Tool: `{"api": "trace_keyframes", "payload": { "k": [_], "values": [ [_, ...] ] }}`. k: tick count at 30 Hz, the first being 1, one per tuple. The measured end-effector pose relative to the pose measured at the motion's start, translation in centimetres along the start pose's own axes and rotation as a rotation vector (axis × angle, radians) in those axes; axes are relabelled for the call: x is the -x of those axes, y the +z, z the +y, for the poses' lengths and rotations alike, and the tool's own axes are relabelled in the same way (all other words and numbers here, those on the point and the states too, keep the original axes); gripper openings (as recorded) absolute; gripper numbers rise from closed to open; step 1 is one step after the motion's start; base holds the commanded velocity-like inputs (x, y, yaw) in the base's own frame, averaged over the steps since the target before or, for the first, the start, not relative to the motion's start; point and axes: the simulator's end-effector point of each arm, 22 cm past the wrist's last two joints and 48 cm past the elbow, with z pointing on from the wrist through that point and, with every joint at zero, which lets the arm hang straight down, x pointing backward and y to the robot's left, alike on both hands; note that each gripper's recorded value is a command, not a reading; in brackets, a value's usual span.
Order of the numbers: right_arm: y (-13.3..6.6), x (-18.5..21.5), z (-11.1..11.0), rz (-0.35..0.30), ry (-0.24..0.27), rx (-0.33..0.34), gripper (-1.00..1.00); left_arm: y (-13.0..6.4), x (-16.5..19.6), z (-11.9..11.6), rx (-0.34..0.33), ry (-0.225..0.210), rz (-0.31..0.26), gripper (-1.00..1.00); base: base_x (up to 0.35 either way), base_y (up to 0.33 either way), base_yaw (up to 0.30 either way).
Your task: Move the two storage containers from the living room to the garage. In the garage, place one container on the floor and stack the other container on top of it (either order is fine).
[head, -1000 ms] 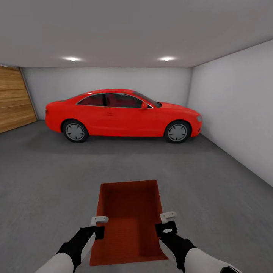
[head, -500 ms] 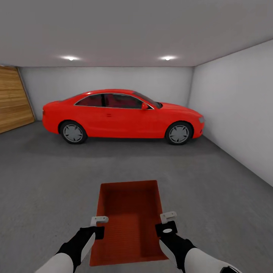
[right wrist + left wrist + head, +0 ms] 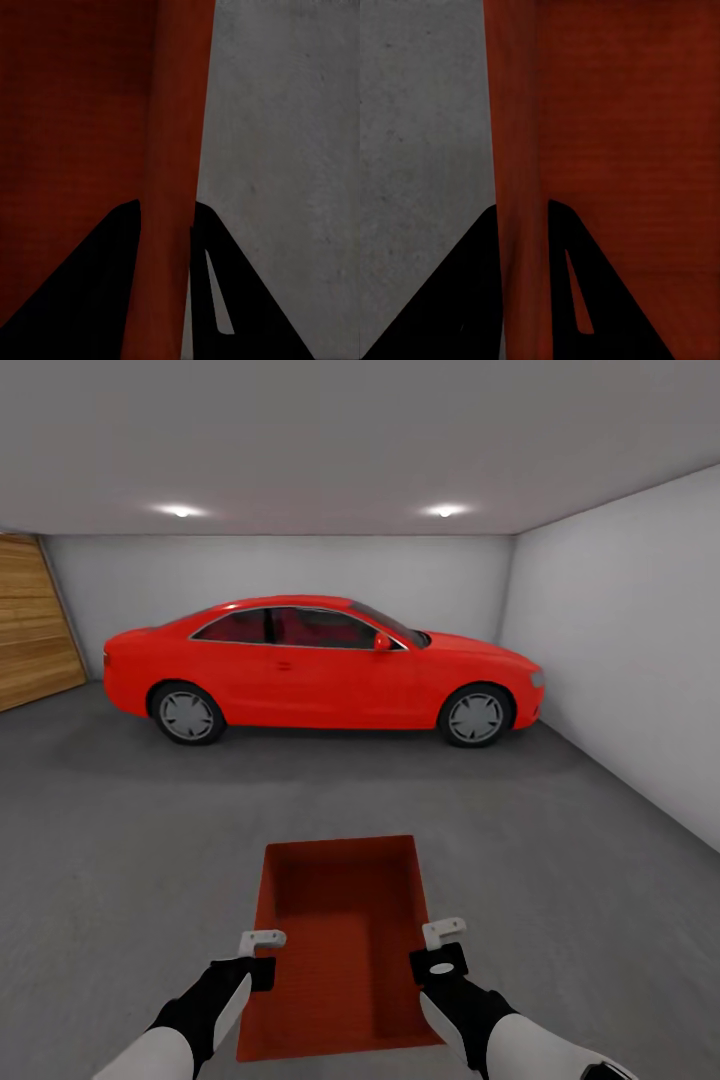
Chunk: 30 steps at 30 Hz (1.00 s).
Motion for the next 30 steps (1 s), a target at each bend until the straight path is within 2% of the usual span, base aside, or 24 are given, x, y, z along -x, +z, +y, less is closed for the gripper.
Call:
{"api": "trace_keyframes", "payload": {
  "k": [19,30],
  "values": [
    [0.01,0.15,-0.03,-0.003,0.001,-0.001,-1.00,-0.01,0.17,-0.01,0.000,0.000,-0.003,-1.00,0.312,0.000,0.000],
    [0.03,0.34,-0.06,-0.006,0.002,-0.001,-1.00,-0.01,0.35,-0.01,0.000,-0.001,-0.007,-1.00,0.035,0.000,0.000]
  ]
}}
